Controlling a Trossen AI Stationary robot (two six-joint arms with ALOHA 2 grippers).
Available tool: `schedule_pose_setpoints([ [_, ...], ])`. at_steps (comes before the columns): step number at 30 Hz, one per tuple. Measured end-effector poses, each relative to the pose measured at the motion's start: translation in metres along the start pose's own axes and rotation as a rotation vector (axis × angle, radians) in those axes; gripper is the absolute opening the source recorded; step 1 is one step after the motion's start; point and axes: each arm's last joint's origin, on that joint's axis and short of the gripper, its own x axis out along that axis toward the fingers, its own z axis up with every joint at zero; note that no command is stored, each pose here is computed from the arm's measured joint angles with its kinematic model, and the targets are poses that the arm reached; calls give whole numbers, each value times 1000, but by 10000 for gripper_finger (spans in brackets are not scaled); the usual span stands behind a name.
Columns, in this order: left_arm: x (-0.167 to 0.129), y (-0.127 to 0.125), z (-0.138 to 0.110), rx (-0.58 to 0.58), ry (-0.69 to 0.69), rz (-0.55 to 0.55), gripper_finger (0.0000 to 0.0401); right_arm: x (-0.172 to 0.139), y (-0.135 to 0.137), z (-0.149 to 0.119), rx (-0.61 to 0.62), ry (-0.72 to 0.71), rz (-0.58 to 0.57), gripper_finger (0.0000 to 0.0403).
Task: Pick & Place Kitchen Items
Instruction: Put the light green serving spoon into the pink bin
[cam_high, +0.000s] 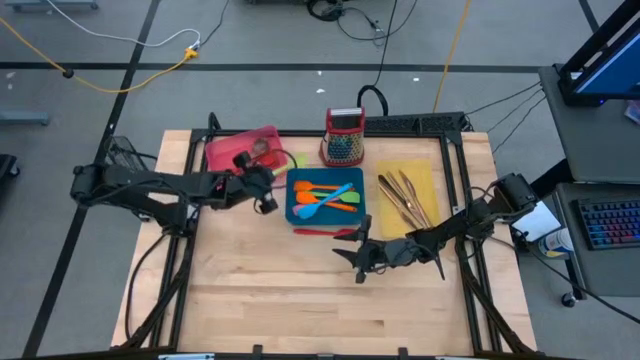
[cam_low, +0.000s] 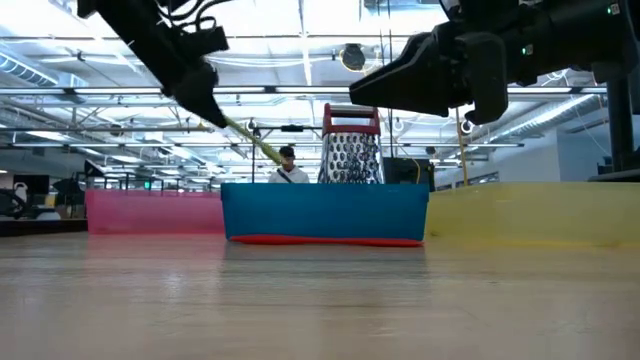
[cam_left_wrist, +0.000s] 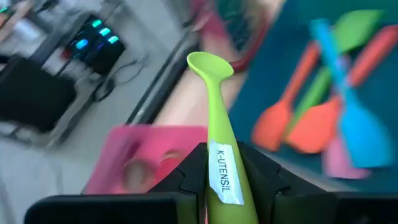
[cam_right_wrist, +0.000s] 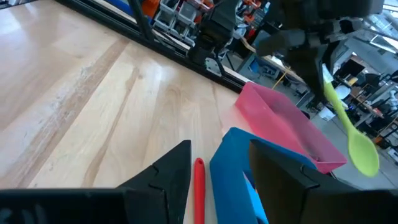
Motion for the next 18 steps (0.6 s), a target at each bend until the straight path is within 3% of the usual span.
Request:
schedule_pose_setpoints([
  [12, 21, 58, -38, -218, 372, 289, 72, 0, 0, -1, 4, 9, 3, 155],
  [18, 29, 75, -44, -270, 446, 173, 72, 0, 0, -1, 3, 11, 4, 155],
])
